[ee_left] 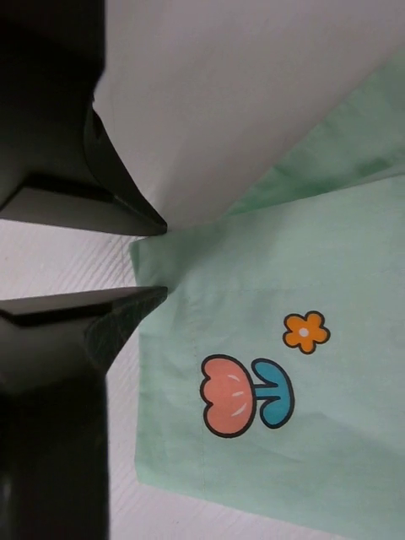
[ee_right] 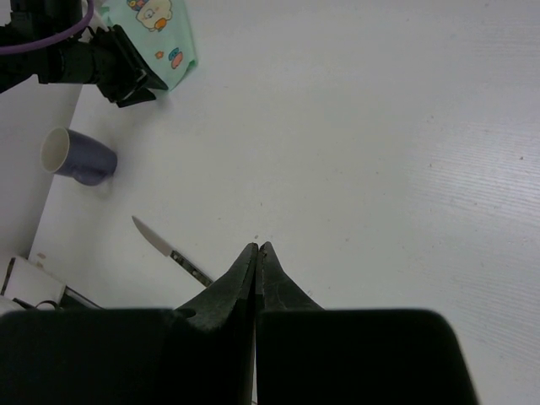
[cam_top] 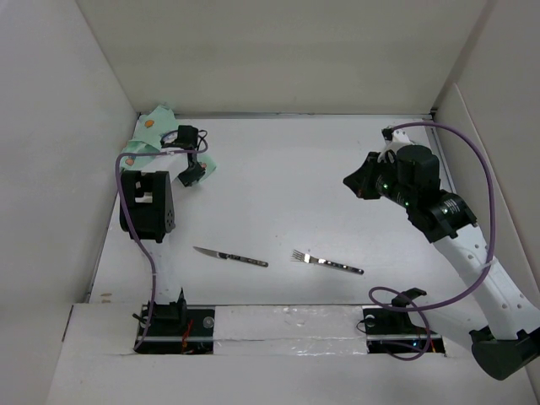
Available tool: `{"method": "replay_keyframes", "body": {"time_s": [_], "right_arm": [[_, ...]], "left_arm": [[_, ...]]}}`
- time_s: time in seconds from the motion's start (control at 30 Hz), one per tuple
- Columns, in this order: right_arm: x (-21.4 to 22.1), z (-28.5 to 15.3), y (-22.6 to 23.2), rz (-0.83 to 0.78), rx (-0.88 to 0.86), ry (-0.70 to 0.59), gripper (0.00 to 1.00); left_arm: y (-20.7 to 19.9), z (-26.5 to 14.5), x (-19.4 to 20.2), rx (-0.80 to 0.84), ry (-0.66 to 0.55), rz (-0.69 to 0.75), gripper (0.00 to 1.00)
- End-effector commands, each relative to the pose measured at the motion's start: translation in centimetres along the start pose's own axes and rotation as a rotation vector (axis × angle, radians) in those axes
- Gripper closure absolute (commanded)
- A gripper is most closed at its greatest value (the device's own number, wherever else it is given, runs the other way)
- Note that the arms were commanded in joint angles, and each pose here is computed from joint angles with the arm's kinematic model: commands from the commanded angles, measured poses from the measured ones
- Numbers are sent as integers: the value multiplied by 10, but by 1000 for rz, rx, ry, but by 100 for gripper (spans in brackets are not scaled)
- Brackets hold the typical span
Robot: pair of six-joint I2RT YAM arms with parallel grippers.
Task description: Set the dinner table for one person
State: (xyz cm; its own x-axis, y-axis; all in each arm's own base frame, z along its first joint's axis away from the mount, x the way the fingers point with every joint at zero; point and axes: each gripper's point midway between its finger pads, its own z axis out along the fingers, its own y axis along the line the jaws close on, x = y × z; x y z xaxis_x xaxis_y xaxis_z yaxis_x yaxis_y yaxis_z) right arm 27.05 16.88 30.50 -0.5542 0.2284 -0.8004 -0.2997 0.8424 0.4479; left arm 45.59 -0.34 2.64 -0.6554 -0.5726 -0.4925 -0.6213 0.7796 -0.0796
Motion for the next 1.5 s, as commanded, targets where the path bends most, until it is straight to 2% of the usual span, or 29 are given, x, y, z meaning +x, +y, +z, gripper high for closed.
{"method": "replay_keyframes", "body": {"time_s": [0.0, 0.2, 0.3, 0.4, 0.43, 0.5, 0.53, 0.6, 0.63, 0.67, 0.7, 0.73, 0.77, 0.8, 0.87, 0.9, 0.97, 1.0, 1.03, 1.1, 1.13, 1.2, 1.23, 1.27, 1.4, 1.47], "right_arm": [[-8, -2, 3, -21, -19, -28, 99], [-8, -1, 4, -20, -24, -31, 99], [-9, 2, 5, -17, -32, -29, 99], [-12, 4, 4, -13, -26, -34, 99], [-14, 4, 5, -15, -31, -40, 99], [-16, 6, 6, -11, -35, -45, 99], [-21, 6, 8, -12, -42, -58, 99], [-27, 9, 11, -7, -48, -67, 99], [-41, 11, 14, 6, -49, -101, 99], [-42, 11, 14, 6, -49, -101, 99], [-43, 16, 14, 14, -47, -97, 99], [-48, 17, 17, 24, -53, -99, 99], [-59, 15, 19, 26, -58, -121, 99], [-61, 16, 21, 27, -65, -121, 99], [-66, 18, 24, 32, -68, -127, 99], [-70, 18, 26, 30, -75, -136, 98], [-72, 21, 26, 33, -76, -137, 89], [-70, 24, 25, 34, -71, -131, 82], [-72, 26, 21, 38, -61, -135, 71], [-68, 34, 18, 46, -50, -119, 59], [-65, 39, 16, 57, -48, -111, 48], [-56, 48, 16, 69, -64, -77, 39], [-50, 54, 16, 78, -75, -62, 35], [-29, 71, 16, 98, -95, 6, 31], [5, 91, 21, 92, -112, 98, 28], [23, 105, 28, 82, -115, 127, 25]], "left_arm": [[-7, 8, 2, 12, 11, -27, 74], [-5, 10, 3, 10, 11, -7, 100], [-14, -1, -8, 53, -11, 4, 100], [-41, -34, -32, 155, -72, 36, 100], [-60, -59, -55, 215, -137, 50, 100], [-95, -94, -67, 323, -181, 83, 100], [-120, -126, -90, 400, -235, 83, 100], [-164, -169, -95, 529, -254, 119, 100], [-209, -229, -120, 674, -314, 129, 100], [-210, -230, -120, 676, -314, 129, 100], [-234, -242, -103, 735, -274, 167, 100], [-250, -305, -120, 893, -345, 158, 100], [-256, -325, -117, 959, -336, 132, 100], [-261, -349, -126, 1041, -381, 116, 100], [-249, -390, -125, 1130, -406, 123, 100], [-235, -423, -132, 1168, -467, 125, 100], [-217, -440, -143, 1178, -509, 126, 100], [-201, -454, -148, 1190, -537, 119, 100], [-186, -449, -160, 1192, -542, 109, 100], [-168, -459, -174, 1257, -582, 76, 100], [-159, -459, -163, 1310, -516, 51, 100], [-144, -474, -171, 1335, -562, 22, 100], [-138, -476, -182, 1288, -624, 9, 100], [-117, -461, -200, 1197, -670, -54, 100], [-90, -428, -211, 1158, -664, -124, 100], [-73, -393, -219, 1072, -652, -151, 100]]}}
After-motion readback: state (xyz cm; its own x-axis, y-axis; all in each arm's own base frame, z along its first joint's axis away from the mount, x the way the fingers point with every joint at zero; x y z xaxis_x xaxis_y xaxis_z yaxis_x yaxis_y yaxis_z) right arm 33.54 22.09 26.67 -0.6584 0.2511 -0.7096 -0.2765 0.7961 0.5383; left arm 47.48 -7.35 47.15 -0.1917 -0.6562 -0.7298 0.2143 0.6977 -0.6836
